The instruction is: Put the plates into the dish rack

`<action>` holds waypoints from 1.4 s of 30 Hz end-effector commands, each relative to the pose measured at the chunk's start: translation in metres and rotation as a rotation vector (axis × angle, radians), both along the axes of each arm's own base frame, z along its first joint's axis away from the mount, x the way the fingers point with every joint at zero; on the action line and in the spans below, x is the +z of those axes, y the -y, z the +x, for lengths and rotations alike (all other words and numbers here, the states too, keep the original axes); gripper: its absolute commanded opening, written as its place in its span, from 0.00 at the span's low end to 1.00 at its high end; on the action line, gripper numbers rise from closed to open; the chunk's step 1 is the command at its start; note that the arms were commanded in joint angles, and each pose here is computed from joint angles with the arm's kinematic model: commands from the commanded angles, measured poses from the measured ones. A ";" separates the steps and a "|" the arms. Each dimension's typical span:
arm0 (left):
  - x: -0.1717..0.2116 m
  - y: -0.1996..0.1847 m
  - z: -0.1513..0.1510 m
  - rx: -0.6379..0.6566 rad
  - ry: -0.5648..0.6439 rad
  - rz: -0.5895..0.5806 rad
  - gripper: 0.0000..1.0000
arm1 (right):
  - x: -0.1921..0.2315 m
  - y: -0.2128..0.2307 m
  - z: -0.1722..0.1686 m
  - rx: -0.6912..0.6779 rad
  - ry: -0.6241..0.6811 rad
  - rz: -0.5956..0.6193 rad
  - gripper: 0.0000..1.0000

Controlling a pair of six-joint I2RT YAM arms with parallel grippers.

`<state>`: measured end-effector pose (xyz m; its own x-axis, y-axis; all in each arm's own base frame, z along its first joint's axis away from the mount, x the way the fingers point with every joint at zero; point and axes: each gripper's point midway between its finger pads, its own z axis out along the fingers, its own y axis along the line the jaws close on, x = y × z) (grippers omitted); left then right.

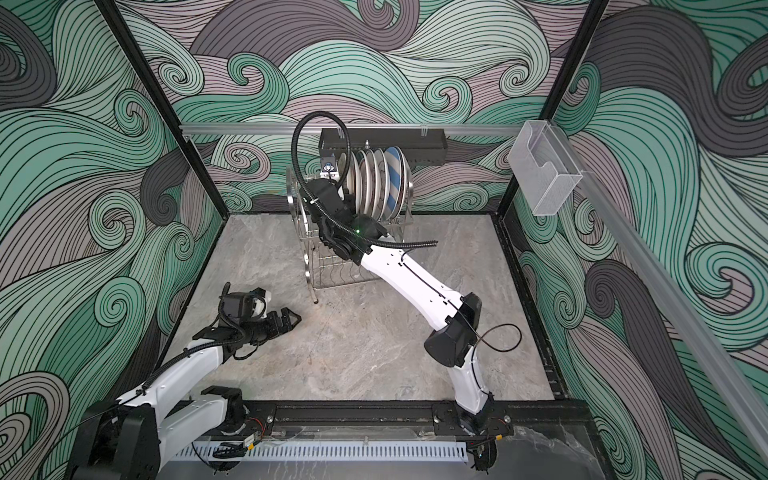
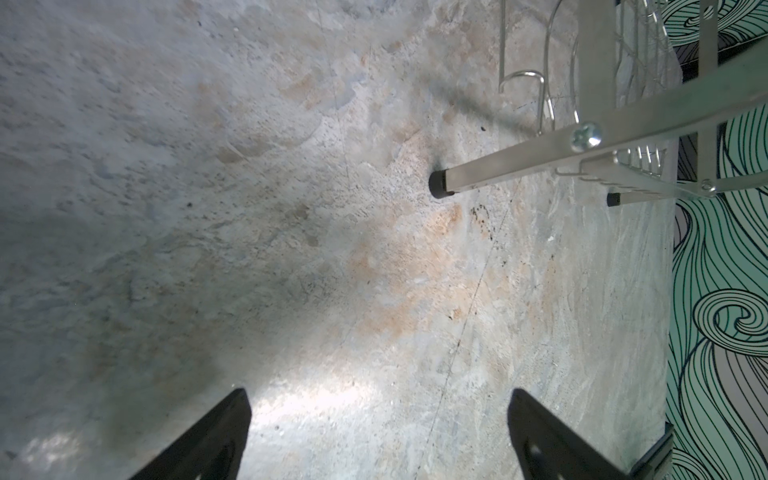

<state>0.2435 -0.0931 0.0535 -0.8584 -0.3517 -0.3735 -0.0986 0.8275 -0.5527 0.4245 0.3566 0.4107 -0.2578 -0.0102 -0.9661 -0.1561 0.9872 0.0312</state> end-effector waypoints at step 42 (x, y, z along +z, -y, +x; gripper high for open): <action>0.076 -0.148 0.088 0.418 0.630 0.760 0.99 | -0.255 0.425 -0.112 -0.552 0.068 0.045 1.00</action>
